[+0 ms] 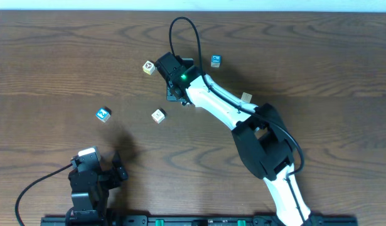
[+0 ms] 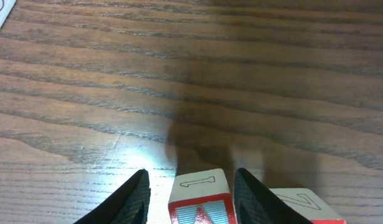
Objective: Spell out Ai2
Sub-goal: 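Carry the 'A' block and lower it left of the 'I' block, then open the right gripper and retract the right arm to rest, then move the left gripper to the blue '2' block and grasp, then lift the blue block with the left gripper toward the letters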
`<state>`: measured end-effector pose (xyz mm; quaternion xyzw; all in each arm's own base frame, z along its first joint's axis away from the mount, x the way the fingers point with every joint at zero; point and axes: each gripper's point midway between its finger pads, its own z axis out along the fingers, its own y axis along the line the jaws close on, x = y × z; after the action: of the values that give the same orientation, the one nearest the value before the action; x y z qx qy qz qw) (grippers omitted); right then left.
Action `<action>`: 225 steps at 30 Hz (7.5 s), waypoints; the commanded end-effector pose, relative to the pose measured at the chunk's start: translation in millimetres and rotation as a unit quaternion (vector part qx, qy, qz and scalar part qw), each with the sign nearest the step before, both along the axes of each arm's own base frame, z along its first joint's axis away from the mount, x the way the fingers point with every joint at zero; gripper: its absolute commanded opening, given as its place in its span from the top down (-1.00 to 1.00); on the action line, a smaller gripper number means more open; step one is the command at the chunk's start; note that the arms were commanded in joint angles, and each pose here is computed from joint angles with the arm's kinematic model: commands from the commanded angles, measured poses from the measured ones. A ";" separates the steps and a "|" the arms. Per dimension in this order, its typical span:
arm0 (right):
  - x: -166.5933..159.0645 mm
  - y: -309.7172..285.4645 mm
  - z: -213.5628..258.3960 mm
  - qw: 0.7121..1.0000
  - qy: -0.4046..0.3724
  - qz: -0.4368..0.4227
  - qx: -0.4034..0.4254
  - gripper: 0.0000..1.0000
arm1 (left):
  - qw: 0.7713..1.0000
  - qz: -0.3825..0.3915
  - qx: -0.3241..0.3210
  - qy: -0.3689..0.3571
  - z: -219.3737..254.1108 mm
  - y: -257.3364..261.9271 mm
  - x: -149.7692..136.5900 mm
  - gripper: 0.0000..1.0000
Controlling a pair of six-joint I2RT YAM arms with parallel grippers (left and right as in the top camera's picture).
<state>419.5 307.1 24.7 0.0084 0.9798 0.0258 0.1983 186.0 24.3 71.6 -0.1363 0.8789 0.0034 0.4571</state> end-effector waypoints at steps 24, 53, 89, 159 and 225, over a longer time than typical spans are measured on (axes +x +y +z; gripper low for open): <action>-5.5 -13.2 -1.2 0.999 0.017 0.018 -0.040 0.20 | 1.000 0.002 0.011 0.006 -4.9 2.7 -1.2 -0.91; 23.8 -5.0 14.1 0.999 -0.036 0.000 -0.007 -0.06 | 1.000 0.002 0.011 0.006 -4.9 2.7 -1.2 -0.91; -211.9 -201.8 271.4 0.992 -0.099 0.074 -0.016 -0.29 | 0.960 0.028 -0.261 -0.099 37.6 -37.8 25.3 -0.91; -259.7 -218.6 270.1 0.994 -0.074 0.074 0.034 -0.94 | 0.871 0.360 -0.187 0.276 -60.8 29.7 177.8 -0.74; -280.0 -261.3 333.3 0.972 -0.217 0.005 0.095 -0.71 | 0.968 -0.190 -0.047 0.158 48.5 -275.4 218.9 0.89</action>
<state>144.3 54.9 353.3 0.0002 0.9127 0.1195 0.3906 406.5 -239.7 133.8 -0.0093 0.9458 -0.1224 0.3008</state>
